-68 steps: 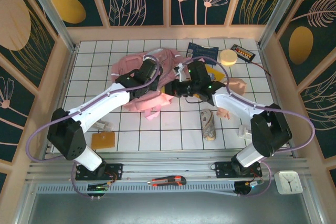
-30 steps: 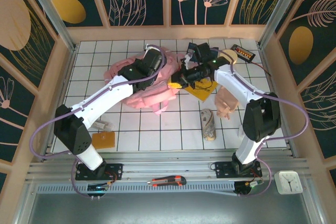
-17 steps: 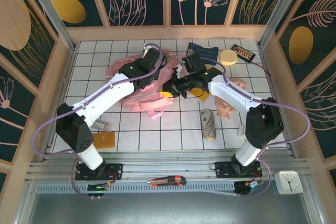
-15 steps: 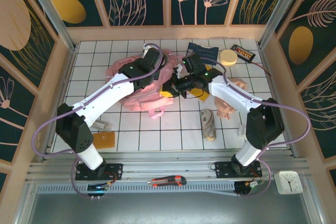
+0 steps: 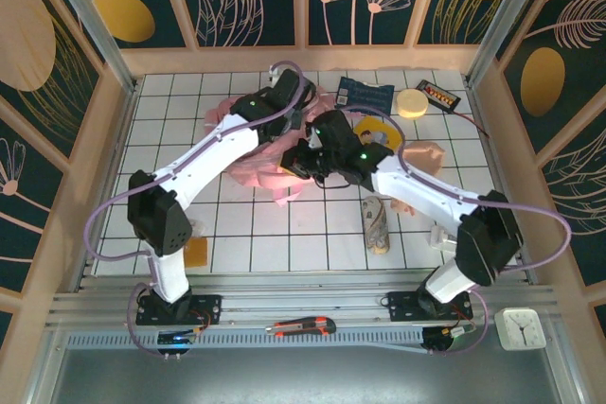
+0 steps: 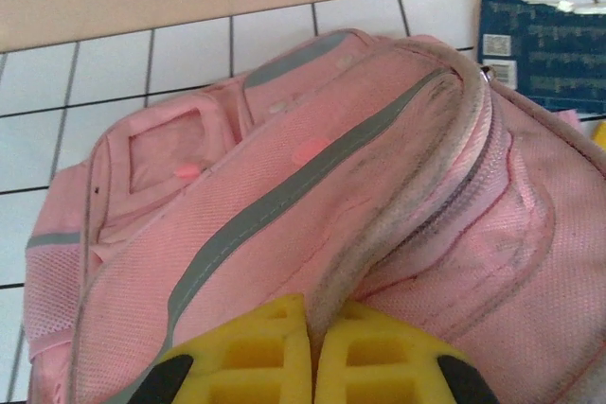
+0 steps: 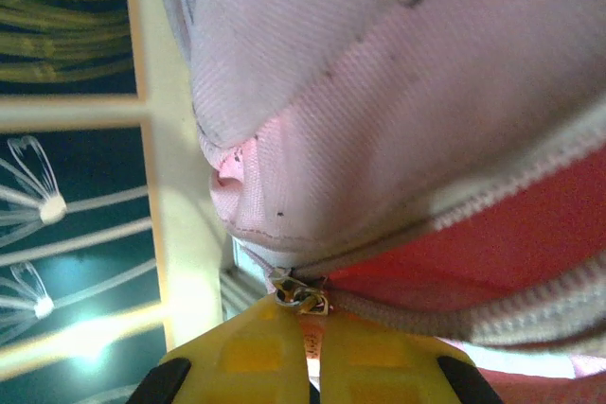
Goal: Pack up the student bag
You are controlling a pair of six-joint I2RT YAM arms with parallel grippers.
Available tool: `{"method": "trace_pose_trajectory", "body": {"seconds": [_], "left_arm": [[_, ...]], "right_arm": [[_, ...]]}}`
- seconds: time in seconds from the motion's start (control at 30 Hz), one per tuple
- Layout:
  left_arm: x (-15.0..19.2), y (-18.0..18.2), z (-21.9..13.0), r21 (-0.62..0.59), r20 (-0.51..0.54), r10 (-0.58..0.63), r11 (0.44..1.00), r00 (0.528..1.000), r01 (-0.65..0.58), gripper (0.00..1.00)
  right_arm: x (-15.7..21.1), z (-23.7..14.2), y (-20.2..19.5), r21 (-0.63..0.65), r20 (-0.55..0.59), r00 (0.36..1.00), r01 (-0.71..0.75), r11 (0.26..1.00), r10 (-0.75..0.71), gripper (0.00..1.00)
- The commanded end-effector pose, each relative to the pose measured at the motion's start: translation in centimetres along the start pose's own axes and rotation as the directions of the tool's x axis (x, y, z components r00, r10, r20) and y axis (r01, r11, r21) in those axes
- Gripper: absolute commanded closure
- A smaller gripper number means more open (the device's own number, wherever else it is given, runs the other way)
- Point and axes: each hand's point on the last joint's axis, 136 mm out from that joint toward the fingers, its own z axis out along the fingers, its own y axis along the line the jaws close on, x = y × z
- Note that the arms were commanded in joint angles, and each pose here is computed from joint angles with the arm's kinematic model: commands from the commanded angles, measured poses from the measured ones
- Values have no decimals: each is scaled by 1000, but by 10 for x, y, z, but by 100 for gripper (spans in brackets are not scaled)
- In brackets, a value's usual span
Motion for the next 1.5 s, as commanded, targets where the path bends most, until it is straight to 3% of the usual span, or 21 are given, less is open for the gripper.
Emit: {"method": "trace_pose_trajectory", "body": {"seconds": [0.0, 0.17, 0.37, 0.47, 0.57, 0.63, 0.73, 0.93, 1.13, 1.33, 1.47], "left_arm": [[-55, -28, -15, 130, 120, -189, 976, 975, 173, 100], [-79, -48, -8, 153, 109, -209, 970, 972, 191, 100], [-102, -60, -9, 188, 106, -226, 961, 968, 203, 100], [-90, -56, -8, 172, 58, -203, 966, 977, 191, 100], [-90, -49, -13, 145, 67, -172, 976, 983, 161, 100], [-92, -43, -16, 124, 85, -142, 984, 986, 131, 100], [-91, -36, -18, 91, 90, -102, 991, 991, 94, 100], [-84, -29, -14, 39, 75, -27, 999, 997, 25, 100], [-79, -26, -18, 35, 52, 43, 998, 998, -45, 100], [-80, -30, -26, 79, 50, 57, 995, 997, -61, 100], [-76, -31, -25, 85, 31, 68, 994, 997, -70, 100]], "right_arm": [[-10, -13, 39, -181, 162, 986, 0, 983, 30, 100], [-3, 0, 60, -290, 269, 961, 25, 957, 57, 100], [26, 23, 113, -343, 351, 916, 318, 884, -194, 100], [26, 35, 117, -395, 322, 923, 332, 856, -209, 100], [29, 45, 100, -363, 231, 952, 278, 889, -203, 77], [26, 35, 85, -282, 236, 946, 285, 916, -222, 58], [22, 11, 69, -172, 225, 933, 322, 931, -281, 47], [8, -59, 35, -12, 246, 928, 292, 956, -281, 41], [-45, -124, 4, 97, 330, 900, 268, 958, -285, 29], [-78, -119, -17, 49, 246, 918, 308, 950, -311, 24], [-103, -108, -26, 7, 252, 921, 305, 952, -297, 24]]}}
